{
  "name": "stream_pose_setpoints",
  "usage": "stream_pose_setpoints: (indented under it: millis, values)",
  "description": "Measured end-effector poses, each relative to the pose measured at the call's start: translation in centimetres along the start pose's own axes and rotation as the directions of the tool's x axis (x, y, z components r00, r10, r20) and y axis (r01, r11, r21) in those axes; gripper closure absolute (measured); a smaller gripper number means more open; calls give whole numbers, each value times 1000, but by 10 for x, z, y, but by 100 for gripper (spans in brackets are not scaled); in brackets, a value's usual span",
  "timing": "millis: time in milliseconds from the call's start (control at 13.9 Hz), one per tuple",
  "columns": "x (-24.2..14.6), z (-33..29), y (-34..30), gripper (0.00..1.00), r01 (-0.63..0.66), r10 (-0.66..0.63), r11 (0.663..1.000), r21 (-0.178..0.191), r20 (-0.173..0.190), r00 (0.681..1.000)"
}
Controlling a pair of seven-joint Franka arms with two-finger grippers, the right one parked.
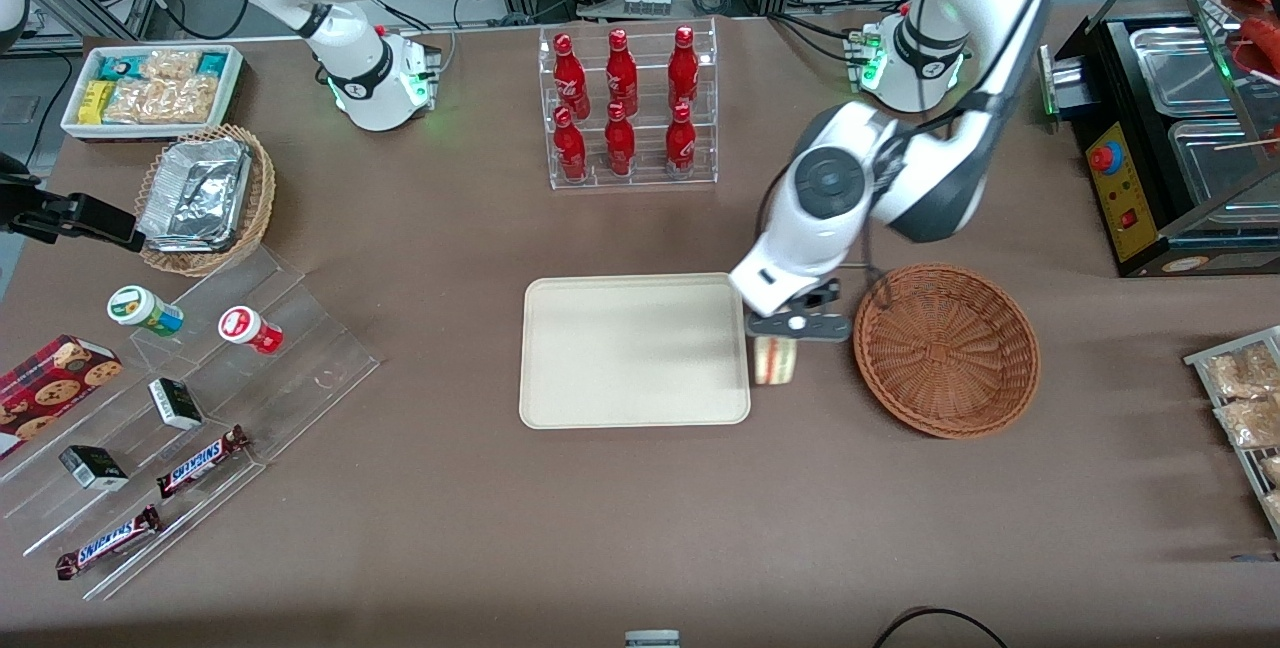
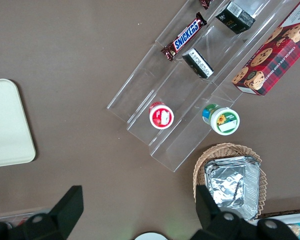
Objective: Place sandwich from basket to tray
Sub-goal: 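Lift the sandwich and carry it over the cream tray, then lower the sandwich onto the tray and open the left gripper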
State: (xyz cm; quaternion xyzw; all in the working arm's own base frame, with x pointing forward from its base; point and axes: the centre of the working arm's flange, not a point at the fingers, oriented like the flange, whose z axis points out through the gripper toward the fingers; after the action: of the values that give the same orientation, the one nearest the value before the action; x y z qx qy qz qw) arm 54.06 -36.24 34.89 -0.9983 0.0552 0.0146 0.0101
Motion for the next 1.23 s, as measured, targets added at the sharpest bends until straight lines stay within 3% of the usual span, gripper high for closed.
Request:
stream_pose_setpoints:
  millis: [577, 1225]
  values:
    - [23, 50, 115, 84, 42, -41, 998, -37, 24, 999]
    - [31, 86, 141, 84, 31, -29, 998, -46, 38, 999]
